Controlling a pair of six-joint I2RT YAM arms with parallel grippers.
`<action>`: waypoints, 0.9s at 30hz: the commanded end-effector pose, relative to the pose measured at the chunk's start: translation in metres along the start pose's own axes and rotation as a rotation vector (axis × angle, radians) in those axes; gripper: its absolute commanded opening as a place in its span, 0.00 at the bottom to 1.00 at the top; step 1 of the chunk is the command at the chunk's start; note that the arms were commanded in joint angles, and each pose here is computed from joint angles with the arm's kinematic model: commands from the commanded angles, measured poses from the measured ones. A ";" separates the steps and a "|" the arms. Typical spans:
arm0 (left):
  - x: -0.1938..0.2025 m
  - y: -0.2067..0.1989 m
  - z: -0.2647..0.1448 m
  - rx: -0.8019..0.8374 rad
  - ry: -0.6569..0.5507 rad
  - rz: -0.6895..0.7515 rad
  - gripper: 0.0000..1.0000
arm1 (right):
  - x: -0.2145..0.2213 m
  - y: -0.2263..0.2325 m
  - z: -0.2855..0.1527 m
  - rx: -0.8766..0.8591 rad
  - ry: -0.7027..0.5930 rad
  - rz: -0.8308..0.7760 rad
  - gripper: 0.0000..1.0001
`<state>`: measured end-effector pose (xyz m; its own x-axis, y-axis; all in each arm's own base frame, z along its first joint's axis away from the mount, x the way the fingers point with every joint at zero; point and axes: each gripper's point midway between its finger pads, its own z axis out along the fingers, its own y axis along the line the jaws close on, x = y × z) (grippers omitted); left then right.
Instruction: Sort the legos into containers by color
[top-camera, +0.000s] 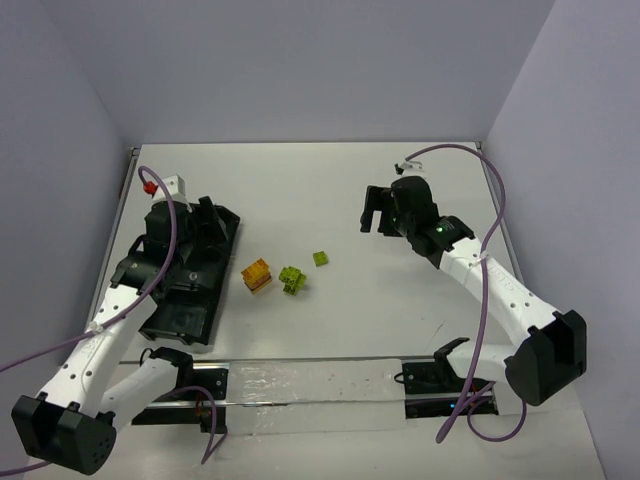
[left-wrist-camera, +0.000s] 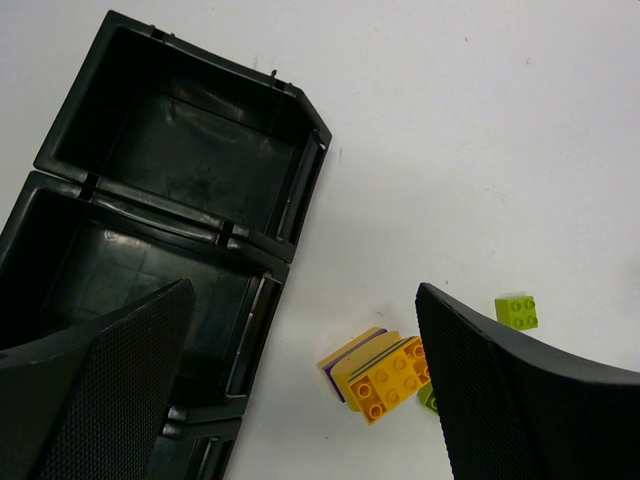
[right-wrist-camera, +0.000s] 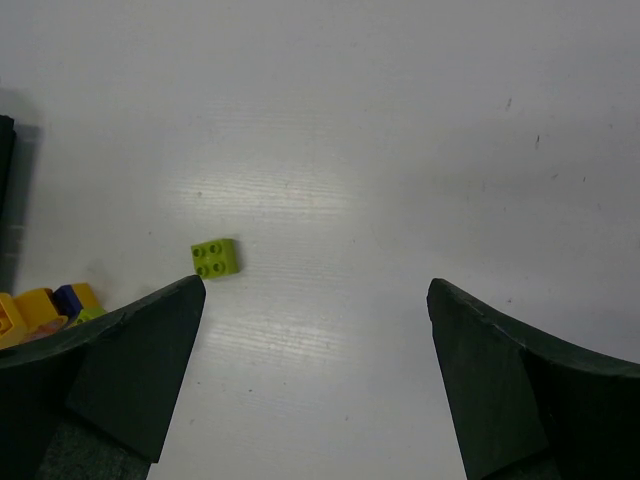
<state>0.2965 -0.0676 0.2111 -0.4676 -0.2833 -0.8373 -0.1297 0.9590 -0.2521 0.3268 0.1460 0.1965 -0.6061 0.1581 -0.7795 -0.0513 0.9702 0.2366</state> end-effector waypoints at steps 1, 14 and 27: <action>-0.013 -0.007 -0.002 -0.003 -0.014 -0.036 0.99 | -0.010 0.004 -0.007 -0.021 -0.061 0.020 1.00; 0.017 -0.020 0.002 0.095 0.138 0.115 0.98 | -0.009 0.002 -0.013 -0.018 -0.068 0.030 1.00; 0.081 -0.066 0.001 0.252 0.378 0.267 0.91 | -0.007 0.001 -0.014 -0.012 -0.063 0.049 1.00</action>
<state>0.2739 -0.1270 0.1562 -0.7324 -0.0557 -0.6785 0.1089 0.9742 -0.1976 0.3159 0.1412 0.1949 -0.5939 0.1944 -0.7807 -0.0347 0.9633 0.2662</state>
